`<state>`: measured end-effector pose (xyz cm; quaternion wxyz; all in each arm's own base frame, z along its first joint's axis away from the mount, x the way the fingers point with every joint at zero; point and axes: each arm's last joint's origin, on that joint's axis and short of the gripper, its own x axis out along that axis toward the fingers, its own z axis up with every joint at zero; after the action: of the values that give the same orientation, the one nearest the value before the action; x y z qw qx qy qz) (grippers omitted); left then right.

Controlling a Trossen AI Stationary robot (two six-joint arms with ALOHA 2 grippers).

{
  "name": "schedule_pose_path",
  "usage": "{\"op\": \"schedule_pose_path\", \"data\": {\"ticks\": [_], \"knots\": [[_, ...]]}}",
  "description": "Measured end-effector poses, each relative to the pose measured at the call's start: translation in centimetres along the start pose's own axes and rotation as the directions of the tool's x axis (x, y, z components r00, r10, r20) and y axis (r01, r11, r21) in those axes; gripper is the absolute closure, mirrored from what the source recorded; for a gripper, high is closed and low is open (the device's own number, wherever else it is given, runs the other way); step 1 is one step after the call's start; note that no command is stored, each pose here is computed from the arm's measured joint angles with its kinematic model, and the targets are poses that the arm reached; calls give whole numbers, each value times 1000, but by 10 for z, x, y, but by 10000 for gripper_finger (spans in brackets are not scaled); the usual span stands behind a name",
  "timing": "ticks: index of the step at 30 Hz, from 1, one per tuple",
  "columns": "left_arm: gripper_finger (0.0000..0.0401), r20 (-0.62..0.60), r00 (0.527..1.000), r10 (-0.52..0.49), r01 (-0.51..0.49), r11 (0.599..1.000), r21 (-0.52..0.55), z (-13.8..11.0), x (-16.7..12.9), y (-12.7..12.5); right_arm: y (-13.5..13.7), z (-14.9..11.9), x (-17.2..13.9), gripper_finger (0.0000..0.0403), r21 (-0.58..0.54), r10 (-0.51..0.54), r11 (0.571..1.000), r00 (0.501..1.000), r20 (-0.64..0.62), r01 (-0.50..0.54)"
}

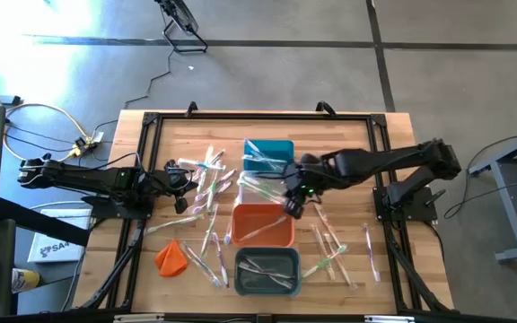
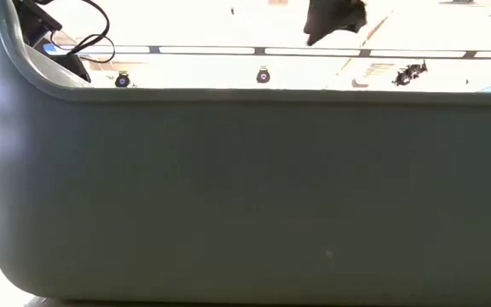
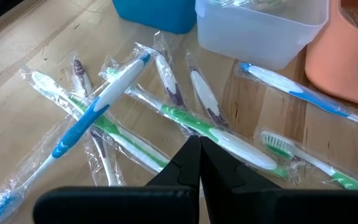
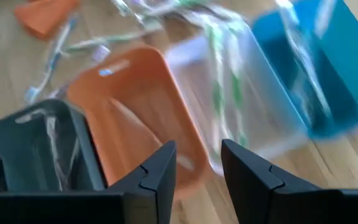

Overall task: Pick & Place Toothbrushes
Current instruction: Put the orange toothbrush into the orange bin

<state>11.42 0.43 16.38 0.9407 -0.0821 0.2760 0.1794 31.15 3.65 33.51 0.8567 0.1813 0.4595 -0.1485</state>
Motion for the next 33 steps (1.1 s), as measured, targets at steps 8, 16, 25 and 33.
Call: {"op": "schedule_pose_path", "data": {"ticks": [8, 16, 25, 33], "knots": [[401, 0, 1000, 0, 0, 1000, 0, 0, 0, 0, -19, -23, -20, 282, 99, -129, 984, 972, -194, 150], [401, -1, 1000, 0, 0, 1000, 0, 0, 0, 0, -21, -33, -21, 305, 79, -151, 980, 940, -305, 183], [401, -3, 1000, 1, -1, 1000, 1, 0, 0, 0, -26, -64, 9, 363, 65, -245, 954, 882, -403, 294], [401, -3, 1000, 1, -1, 1000, 1, 0, 0, 0, -25, -108, 53, 397, 140, -115, 967, 852, -511, 215]]}}
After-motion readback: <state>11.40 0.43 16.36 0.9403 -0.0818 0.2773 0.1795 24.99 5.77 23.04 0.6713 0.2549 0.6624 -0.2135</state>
